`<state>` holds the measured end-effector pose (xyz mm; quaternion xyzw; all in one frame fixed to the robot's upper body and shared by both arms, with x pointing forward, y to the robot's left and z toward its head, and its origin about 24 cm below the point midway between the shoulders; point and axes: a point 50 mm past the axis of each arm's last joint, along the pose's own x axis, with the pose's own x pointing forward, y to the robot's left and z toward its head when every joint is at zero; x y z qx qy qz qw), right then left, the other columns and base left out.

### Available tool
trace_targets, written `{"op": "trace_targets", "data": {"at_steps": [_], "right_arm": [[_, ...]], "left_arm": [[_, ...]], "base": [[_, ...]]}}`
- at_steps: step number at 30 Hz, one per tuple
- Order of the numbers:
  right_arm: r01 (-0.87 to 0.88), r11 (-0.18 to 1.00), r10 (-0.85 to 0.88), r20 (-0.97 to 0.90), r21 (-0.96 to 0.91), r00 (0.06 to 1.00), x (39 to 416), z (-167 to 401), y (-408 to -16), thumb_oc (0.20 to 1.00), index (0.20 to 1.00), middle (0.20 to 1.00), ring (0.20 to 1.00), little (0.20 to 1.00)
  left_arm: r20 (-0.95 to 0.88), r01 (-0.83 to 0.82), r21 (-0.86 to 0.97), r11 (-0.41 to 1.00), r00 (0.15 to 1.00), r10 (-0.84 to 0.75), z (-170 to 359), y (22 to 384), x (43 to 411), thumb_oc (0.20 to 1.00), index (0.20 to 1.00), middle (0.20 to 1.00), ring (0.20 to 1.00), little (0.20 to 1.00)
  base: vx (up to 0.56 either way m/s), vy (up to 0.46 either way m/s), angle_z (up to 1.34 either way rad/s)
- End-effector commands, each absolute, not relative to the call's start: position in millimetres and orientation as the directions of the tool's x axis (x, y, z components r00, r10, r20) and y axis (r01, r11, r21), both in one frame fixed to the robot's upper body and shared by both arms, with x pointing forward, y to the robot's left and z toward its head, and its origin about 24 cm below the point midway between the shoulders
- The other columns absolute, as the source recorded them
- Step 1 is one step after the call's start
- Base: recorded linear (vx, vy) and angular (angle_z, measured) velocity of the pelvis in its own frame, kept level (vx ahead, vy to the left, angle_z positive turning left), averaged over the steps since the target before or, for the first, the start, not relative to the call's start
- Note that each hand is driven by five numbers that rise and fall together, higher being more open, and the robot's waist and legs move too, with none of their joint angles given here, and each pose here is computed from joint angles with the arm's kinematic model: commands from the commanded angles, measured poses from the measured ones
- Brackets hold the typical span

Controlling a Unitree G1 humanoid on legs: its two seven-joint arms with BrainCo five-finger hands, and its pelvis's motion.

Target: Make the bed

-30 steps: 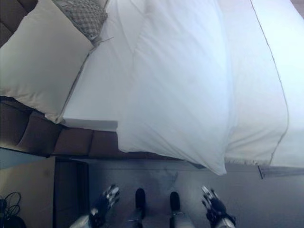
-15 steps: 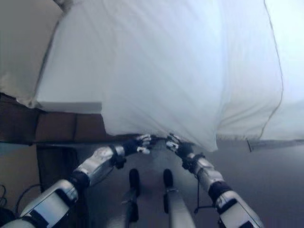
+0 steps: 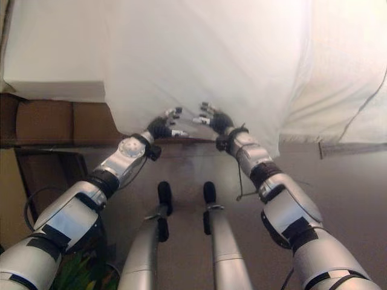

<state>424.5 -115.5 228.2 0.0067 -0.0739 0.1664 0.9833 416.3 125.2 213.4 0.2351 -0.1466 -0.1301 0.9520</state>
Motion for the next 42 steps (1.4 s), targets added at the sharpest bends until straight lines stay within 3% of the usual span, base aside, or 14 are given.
{"op": "trace_targets", "data": {"at_steps": [1,8,10,15,16,22,23,29,32,36,38,42], "right_arm": [[-0.226,0.974,0.226,0.220,-0.024,0.949,428,246,-123,1.000,1.000,1.000,1.000,1.000],[-0.023,0.996,0.041,0.216,-0.085,0.976,432,269,-161,1.000,1.000,1.000,1.000,1.000],[0.066,0.996,-0.053,0.204,-0.059,0.978,430,271,-187,1.000,1.000,1.000,1.000,1.000],[0.207,0.975,-0.191,0.165,-0.085,0.968,424,263,-232,1.000,1.000,1.000,1.000,1.000],[0.283,0.957,-0.272,0.141,-0.068,0.952,418,257,-256,1.000,1.000,1.000,1.000,1.000],[0.432,0.901,-0.428,0.086,-0.037,0.900,399,238,-307,1.000,1.000,1.000,1.000,1.000],[0.495,0.869,-0.495,0.050,0.001,0.868,389,226,-328,1.000,1.000,1.000,1.000,1.000],[0.574,0.816,-0.571,-0.061,0.064,0.819,370,183,-352,1.000,1.000,1.000,1.000,1.000],[0.622,0.778,-0.597,-0.204,0.091,0.776,351,124,-359,1.000,1.000,1.000,1.000,1.000],[0.633,0.770,-0.580,-0.326,0.080,0.746,330,68,-353,1.000,1.000,1.000,1.000,1.000],[0.623,0.778,-0.538,-0.431,0.077,0.724,306,18,-340,1.000,1.000,1.000,1.000,1.000],[0.607,0.792,-0.493,-0.519,0.064,0.698,273,-28,-328,1.000,1.000,1.000,1.000,1.000]], "left_arm": [[0.363,0.030,0.460,0.887,0.906,-0.218,250,139,419,1.000,1.000,1.000,1.000,1.000],[0.427,-0.153,0.407,0.901,0.903,-0.040,283,172,422,1.000,1.000,1.000,1.000,1.000],[0.460,-0.237,0.266,0.934,0.883,0.094,294,191,420,1.000,1.000,1.000,1.000,1.000],[0.446,-0.372,0.243,0.896,0.863,0.237,294,219,417,1.000,1.000,1.000,1.000,1.000],[0.437,-0.446,0.202,0.872,0.838,0.327,295,235,414,1.000,1.000,1.000,1.000,1.000],[0.385,-0.535,0.223,0.815,0.817,0.430,277,262,409,1.000,1.000,1.000,1.000,1.000],[0.330,-0.570,0.257,0.780,0.810,0.484,258,282,404,1.000,1.000,1.000,1.000,1.000],[0.160,-0.588,0.222,0.778,0.809,0.566,195,307,391,1.000,1.000,1.000,1.000,1.000],[-0.047,-0.580,0.229,0.782,0.796,0.604,118,321,366,1.000,1.000,1.000,1.000,1.000],[-0.195,-0.502,0.271,0.821,0.807,0.558,57,317,342,1.000,1.000,1.000,1.000,1.000],[-0.349,-0.359,0.271,0.893,0.828,0.439,1,291,317,1.000,1.000,1.000,1.000,1.000],[-0.490,-0.258,0.201,0.945,0.809,0.325,-49,264,284,1.000,1.000,1.000,1.000,1.000]], "base": [[0.00,0.000,0.00],[0.00,-0.007,-0.01],[0.00,0.000,0.00],[0.00,0.000,0.00],[0.00,0.000,0.00],[0.01,-0.027,0.07],[0.03,-0.059,0.12],[0.03,-0.021,0.00],[0.06,-0.025,0.00],[0.08,-0.016,-0.01],[0.11,0.006,-0.01],[0.11,0.045,0.06]]}}
